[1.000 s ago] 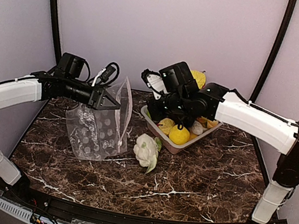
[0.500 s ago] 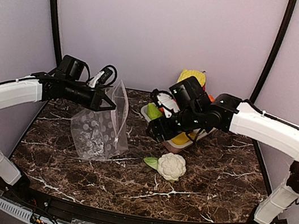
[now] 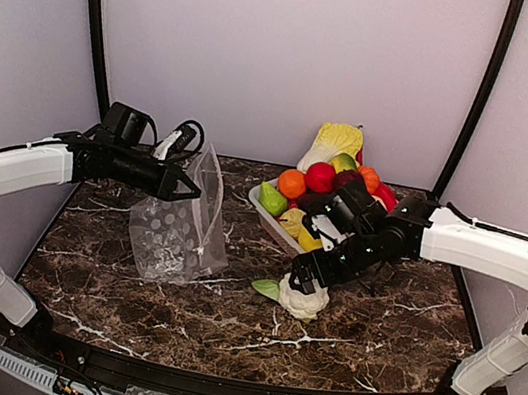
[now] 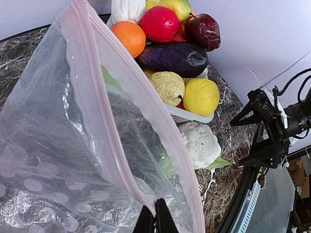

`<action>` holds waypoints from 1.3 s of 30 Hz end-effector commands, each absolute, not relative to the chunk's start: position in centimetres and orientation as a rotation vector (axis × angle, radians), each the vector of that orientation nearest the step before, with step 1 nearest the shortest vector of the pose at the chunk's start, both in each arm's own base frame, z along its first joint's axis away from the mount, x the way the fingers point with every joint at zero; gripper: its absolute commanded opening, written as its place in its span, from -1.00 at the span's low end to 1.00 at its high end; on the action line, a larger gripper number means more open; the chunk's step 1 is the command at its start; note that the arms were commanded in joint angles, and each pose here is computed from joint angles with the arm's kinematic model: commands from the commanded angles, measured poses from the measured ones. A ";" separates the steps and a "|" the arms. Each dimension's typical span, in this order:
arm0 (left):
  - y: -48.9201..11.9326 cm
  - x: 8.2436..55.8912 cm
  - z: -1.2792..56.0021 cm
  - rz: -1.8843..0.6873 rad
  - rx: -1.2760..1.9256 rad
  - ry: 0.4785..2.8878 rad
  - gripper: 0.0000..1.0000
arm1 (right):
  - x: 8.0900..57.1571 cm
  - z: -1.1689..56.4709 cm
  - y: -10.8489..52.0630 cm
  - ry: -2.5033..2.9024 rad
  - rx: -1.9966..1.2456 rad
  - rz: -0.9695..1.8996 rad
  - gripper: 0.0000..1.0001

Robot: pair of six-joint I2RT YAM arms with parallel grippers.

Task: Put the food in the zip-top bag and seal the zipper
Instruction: Pick up the fake vegetable from the center of the board.

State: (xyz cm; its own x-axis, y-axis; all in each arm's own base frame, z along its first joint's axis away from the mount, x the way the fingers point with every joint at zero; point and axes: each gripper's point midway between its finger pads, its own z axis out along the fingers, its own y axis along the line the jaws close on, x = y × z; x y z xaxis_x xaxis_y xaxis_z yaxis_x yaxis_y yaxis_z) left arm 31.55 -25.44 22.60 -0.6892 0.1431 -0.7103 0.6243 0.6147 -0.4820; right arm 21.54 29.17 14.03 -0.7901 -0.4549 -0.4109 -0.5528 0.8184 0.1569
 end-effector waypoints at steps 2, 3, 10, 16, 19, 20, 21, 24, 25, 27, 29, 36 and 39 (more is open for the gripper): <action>-25.1 30.8 22.7 -0.995 0.604 2.194 -0.99 | 22.5 14.1 30.8 2.679 -0.760 0.421 0.97; -25.2 30.8 22.7 -0.999 0.606 2.194 -0.99 | 22.7 14.6 30.7 2.672 -0.760 0.407 0.97; -25.2 30.6 22.6 -1.010 0.612 2.187 -0.99 | 24.3 17.7 27.1 2.601 -0.675 0.435 0.97; -24.9 30.8 23.0 -0.972 0.625 2.155 -0.99 | 24.9 14.4 25.4 2.556 -0.633 0.560 0.97; -24.9 30.9 23.0 -0.962 0.627 2.152 -0.99 | 24.9 13.7 25.1 2.502 -0.631 0.664 0.94; -24.8 30.9 23.0 -0.957 0.627 2.151 -0.99 | 24.5 12.9 25.0 2.500 -0.648 0.683 0.92; -24.8 30.9 23.0 -0.954 0.627 2.152 -0.99 | 24.3 12.4 25.2 2.493 -0.675 0.704 0.91; -24.7 31.0 23.1 -0.940 0.630 2.149 -0.99 | 23.3 11.8 26.4 2.444 -0.767 0.811 0.86; -24.7 31.0 23.1 -0.937 0.630 2.150 -0.99 | 23.1 11.8 26.8 2.423 -0.790 0.841 0.86; -24.6 31.1 23.0 -0.932 0.629 2.151 -0.99 | 23.1 12.0 27.2 2.387 -0.825 0.868 0.87; -24.6 31.1 23.0 -0.933 0.630 2.153 -0.99 | 23.1 11.3 27.4 2.382 -0.853 0.866 0.88; -24.8 30.9 23.0 -0.952 0.640 2.151 -0.99 | 23.6 8.0 27.6 2.415 -0.914 0.788 0.84; -24.8 30.9 22.9 -0.948 0.640 2.153 -0.99 | 23.6 7.0 28.1 2.415 -0.942 0.759 0.84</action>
State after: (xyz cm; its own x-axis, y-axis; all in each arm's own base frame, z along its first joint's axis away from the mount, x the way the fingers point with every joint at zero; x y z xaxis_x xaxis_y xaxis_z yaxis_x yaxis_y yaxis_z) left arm 31.30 -25.08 22.30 -0.6627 0.1535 -0.7329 0.6429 0.6184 -0.4518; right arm 23.39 27.33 8.06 -0.7173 -0.4399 -0.5404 -0.6732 0.6376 0.3746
